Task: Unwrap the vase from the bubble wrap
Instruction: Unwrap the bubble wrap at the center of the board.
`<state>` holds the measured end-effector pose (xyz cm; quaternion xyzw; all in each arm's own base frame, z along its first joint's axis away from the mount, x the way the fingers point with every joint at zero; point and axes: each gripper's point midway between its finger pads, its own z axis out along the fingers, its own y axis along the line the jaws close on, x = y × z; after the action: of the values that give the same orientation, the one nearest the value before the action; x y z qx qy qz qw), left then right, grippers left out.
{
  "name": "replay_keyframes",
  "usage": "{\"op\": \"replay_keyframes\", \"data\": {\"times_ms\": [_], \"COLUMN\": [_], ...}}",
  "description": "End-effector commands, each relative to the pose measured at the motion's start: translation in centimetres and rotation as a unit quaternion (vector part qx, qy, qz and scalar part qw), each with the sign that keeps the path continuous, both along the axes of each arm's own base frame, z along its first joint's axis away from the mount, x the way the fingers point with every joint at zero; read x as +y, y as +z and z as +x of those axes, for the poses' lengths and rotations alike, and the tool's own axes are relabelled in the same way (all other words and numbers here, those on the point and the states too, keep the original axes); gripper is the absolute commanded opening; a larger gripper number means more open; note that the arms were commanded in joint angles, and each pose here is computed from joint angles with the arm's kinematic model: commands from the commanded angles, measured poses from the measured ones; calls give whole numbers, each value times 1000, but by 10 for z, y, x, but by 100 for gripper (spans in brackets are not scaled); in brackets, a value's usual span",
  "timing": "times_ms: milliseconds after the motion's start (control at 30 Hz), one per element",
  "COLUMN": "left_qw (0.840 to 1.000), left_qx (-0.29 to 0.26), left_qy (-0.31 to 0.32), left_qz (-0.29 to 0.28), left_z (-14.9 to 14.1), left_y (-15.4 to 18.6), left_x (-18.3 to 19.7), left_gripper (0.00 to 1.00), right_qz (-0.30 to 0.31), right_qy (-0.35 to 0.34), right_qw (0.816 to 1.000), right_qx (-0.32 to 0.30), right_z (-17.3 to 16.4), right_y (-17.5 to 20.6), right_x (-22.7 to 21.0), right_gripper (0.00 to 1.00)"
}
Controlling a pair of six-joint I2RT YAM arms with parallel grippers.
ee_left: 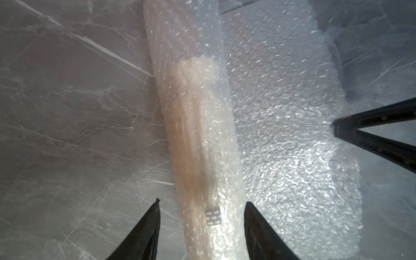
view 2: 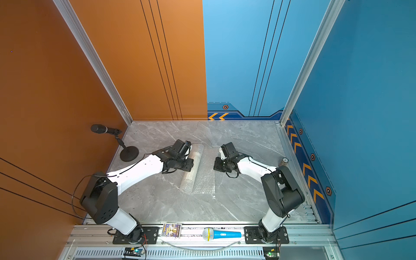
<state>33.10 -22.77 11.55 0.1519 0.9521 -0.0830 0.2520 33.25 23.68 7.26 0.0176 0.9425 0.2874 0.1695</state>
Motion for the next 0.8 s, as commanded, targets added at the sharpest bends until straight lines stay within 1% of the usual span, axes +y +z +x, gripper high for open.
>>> {"op": "replay_keyframes", "data": {"times_ms": [0,233,467,700,767], "left_qw": [999,997,996,994,994], "left_qx": [6,17,35,55,60], "left_qy": [-3,-18,-17,-3,5], "left_qz": [40,68,85,92,86], "left_z": [3,5,4,5,5], "left_y": [-7,-21,-39,-54,-56], "left_x": [2,-7,-3,9,14], "left_gripper": [60,60,61,60,60], "right_qz": [-6,-2,-4,-9,-10], "right_qy": [9,10,11,9,6], "right_qw": [1000,1000,1000,1000,1000], "right_qx": [8,10,8,12,13], "right_z": [-7,-7,-8,-9,-9], "right_y": [-3,-2,-2,-5,-6], "right_x": [-5,-4,-6,-11,-14], "right_gripper": [0,0,0,0,0]}}
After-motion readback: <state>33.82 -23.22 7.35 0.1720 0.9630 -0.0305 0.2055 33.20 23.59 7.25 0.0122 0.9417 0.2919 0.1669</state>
